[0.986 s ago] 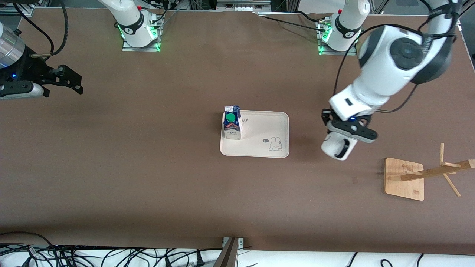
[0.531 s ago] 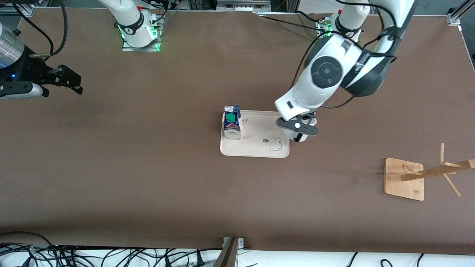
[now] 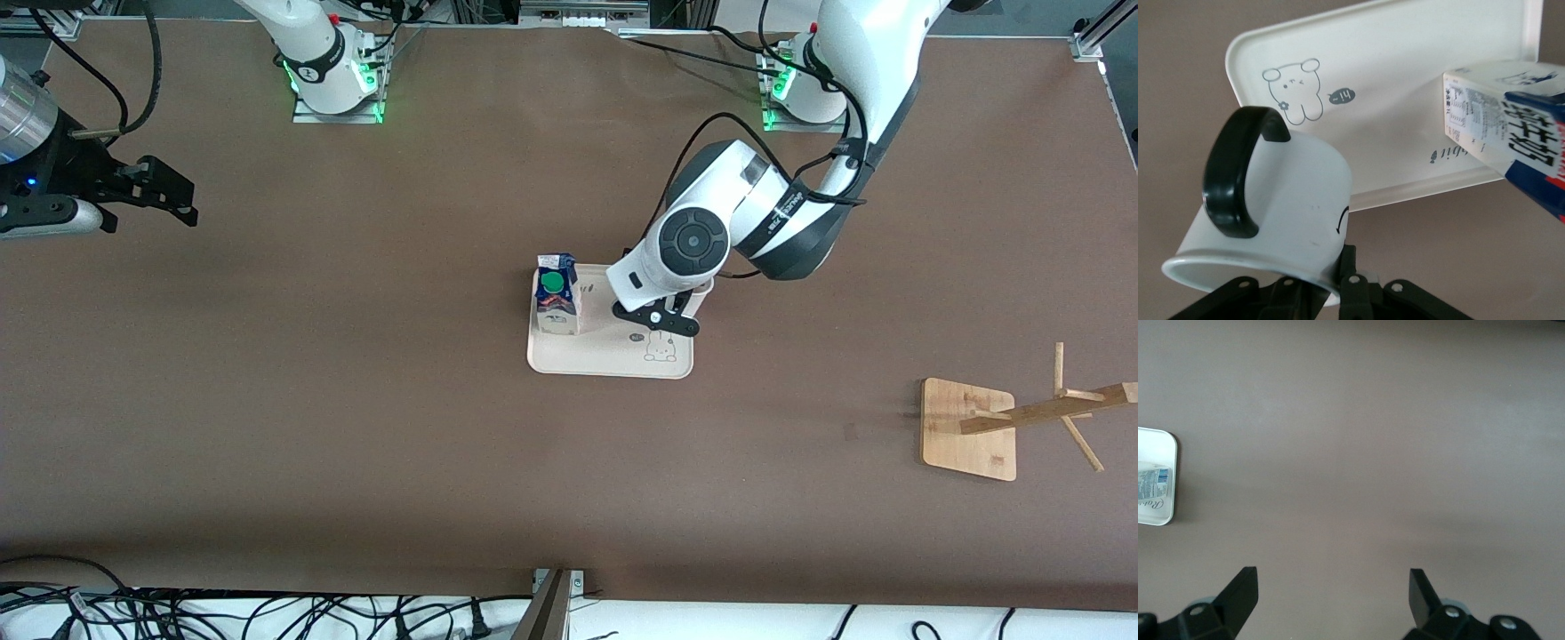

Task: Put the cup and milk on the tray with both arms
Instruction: 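Lower the mug onto the tray beside the milk carton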

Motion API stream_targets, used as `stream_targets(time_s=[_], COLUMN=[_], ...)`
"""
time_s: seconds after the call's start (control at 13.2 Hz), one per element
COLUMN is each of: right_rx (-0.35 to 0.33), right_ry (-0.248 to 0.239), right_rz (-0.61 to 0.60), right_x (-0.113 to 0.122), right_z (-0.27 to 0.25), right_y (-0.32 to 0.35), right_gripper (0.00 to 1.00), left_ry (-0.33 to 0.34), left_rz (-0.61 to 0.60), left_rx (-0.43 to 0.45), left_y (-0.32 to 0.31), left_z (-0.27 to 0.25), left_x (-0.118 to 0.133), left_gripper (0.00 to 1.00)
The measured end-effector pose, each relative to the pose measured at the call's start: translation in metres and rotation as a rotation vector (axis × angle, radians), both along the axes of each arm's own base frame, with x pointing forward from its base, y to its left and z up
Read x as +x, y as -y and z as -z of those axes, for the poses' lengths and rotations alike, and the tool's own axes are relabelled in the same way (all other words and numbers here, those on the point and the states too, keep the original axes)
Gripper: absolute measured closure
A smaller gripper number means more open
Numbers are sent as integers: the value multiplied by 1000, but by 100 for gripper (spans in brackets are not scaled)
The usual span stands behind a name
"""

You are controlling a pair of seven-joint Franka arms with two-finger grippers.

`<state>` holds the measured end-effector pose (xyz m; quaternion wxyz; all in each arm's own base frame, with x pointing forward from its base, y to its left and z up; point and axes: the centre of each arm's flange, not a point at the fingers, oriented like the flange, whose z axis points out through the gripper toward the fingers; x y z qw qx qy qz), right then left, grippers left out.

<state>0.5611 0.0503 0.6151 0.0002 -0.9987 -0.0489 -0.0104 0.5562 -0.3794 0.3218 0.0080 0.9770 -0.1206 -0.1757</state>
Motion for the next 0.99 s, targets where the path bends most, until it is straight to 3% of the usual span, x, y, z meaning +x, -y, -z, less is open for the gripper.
stream_targets(time_s=[0.3, 0.61, 0.99], right_rx=[0, 0, 0], right_ry=[-1, -1, -1], right_rz=[0, 0, 1], right_x=[0, 0, 0], right_z=[0, 0, 0], right_y=[0, 0, 1], right_gripper=[0, 0, 0], left_ry=[-115, -64, -52], left_rz=[-22, -80, -117], left_rx=[-11, -60, -59], left_y=[33, 28, 24], left_z=[60, 74, 73], left_x=[-25, -6, 1], left_gripper=[91, 91, 91])
